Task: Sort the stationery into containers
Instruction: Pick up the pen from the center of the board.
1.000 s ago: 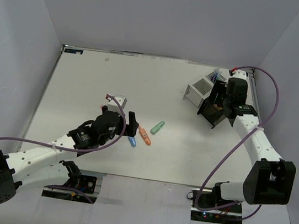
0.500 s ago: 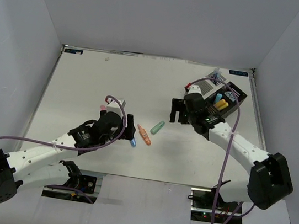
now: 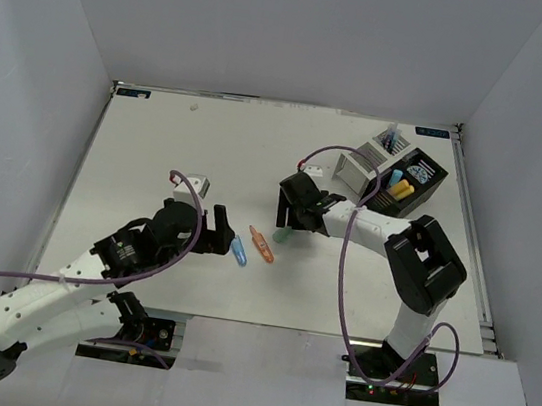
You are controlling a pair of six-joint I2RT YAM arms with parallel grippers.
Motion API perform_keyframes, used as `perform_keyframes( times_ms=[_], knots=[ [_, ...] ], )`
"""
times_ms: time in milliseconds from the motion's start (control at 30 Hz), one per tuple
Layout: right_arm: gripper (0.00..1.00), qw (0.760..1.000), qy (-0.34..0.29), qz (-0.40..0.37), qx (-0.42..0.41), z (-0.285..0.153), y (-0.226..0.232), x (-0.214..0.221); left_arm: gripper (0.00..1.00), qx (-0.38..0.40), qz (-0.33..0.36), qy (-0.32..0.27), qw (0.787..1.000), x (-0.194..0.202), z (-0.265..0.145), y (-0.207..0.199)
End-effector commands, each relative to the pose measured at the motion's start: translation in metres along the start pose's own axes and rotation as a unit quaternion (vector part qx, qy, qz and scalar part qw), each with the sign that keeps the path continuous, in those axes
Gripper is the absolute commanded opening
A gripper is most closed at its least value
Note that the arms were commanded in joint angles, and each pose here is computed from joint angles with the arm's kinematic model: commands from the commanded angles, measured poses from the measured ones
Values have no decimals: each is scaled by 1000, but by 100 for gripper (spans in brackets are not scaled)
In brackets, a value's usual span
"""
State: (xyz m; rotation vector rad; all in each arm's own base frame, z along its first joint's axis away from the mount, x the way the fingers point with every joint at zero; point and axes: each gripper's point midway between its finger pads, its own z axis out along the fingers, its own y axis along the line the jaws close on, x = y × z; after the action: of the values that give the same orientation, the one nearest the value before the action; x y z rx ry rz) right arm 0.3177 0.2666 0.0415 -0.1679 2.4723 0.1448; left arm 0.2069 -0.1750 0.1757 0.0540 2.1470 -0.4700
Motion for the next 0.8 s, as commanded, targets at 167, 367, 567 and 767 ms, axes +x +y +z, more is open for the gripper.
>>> perform_keyframes(
  times_ms=[167,367,567,767],
  knots=[
    [76,999,-2,23,28,16,18,-1,98,9,-8,-31,999,-12,-24,8],
    [67,998,27,0,52,19,14,21,98,5,-13,-51,999,-16,-31,15],
    [52,998,41,-5,49,20,9,36,98,-4,-19,-56,998,-14,-34,22],
    [28,998,26,-17,45,13,8,27,98,-2,-23,-53,998,-12,-33,21]
  ],
)
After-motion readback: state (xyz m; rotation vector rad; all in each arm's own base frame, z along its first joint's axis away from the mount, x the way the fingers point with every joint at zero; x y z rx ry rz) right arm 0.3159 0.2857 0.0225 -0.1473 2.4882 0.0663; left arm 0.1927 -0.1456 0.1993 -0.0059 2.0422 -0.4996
